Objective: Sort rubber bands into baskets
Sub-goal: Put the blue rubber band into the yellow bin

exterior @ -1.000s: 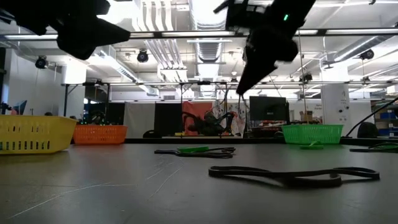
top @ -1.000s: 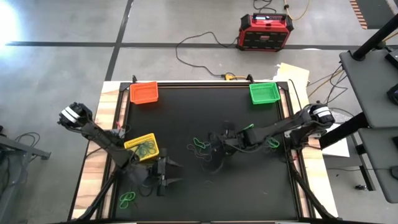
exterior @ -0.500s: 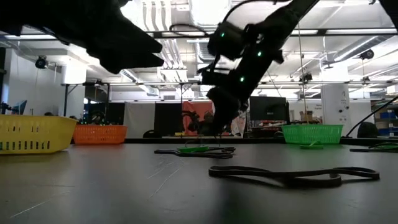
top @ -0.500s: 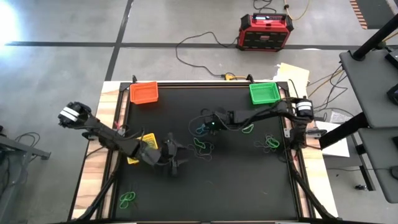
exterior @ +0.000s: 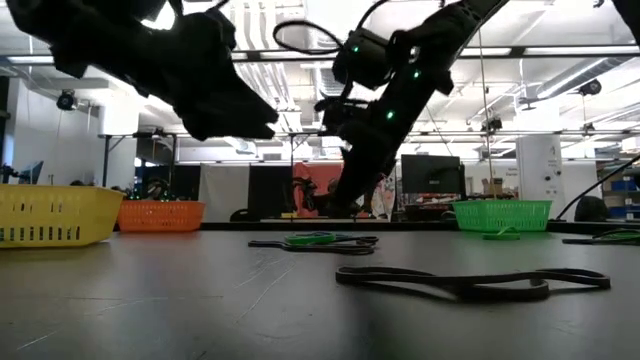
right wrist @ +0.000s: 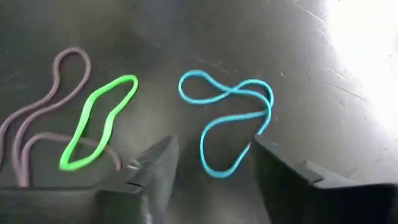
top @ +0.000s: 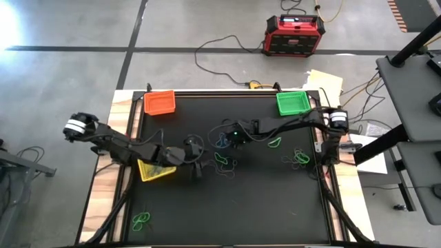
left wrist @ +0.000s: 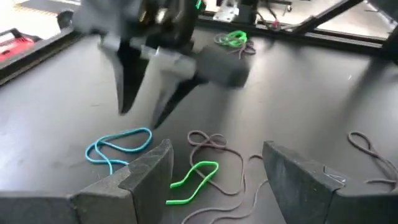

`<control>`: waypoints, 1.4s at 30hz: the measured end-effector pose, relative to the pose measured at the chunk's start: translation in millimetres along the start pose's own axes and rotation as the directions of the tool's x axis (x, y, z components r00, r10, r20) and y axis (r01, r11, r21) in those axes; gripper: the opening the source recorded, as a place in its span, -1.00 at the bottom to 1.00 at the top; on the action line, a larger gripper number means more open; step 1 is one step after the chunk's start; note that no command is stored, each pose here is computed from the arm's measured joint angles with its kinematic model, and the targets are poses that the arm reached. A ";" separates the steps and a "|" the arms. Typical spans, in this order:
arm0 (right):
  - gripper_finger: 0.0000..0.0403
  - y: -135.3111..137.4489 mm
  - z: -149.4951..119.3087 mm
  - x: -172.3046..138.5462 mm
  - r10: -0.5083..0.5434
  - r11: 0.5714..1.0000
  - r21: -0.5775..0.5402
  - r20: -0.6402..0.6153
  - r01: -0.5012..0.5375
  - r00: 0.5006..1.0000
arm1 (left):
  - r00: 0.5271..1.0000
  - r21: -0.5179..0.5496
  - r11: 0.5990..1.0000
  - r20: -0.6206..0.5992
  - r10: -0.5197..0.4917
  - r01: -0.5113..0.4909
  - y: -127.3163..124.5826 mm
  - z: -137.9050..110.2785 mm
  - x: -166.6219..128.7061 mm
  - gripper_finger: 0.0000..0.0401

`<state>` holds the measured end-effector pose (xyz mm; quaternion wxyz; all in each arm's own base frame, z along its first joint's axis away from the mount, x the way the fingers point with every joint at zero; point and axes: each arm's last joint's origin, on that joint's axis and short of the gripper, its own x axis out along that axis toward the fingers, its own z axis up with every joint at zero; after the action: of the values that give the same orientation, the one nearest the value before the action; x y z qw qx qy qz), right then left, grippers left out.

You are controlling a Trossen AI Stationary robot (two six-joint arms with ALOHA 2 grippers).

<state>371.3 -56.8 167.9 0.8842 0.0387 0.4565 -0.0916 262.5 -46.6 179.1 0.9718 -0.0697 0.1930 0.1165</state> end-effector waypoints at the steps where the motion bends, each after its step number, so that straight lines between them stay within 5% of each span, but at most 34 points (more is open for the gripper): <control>1: 0.05 0.4 0.1 -4.9 -0.001 1.000 -0.006 -0.007 0.001 1.000 | 1.000 -0.002 1.000 -0.004 0.010 -0.010 2.8 -0.2 2.0 0.16; 9: 0.34 4.5 7.4 -60.1 -0.005 0.999 -0.039 0.045 0.007 0.999 | 0.993 -0.027 0.993 -0.014 0.113 -0.114 33.1 -3.8 29.4 0.16; 18: 0.39 62.4 -17.8 -112.8 0.016 0.993 -0.121 0.216 0.011 0.976 | 0.963 -0.018 0.966 -0.084 0.255 -0.258 65.4 -20.1 73.2 0.16; 26: 0.35 97.3 -51.6 -114.8 0.038 0.991 -0.131 0.383 0.013 0.923 | 0.957 -0.010 0.958 -0.062 0.284 -0.285 82.2 -38.7 106.9 0.16; 35: 0.27 98.4 -68.6 -101.3 0.033 0.994 -0.109 0.357 0.007 0.933 | 0.946 -0.029 0.951 -0.108 0.304 -0.309 106.0 -51.5 127.3 0.14; 42: 0.21 98.2 -69.1 -99.9 0.017 0.993 -0.117 0.356 0.027 0.934 | 0.946 -0.023 0.953 -0.133 0.295 -0.301 107.3 -64.3 133.7 -0.38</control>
<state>278.7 62.6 207.7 0.9527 -0.0330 0.2934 -0.0718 332.3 71.8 58.2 0.9269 -0.0679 0.2607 0.2613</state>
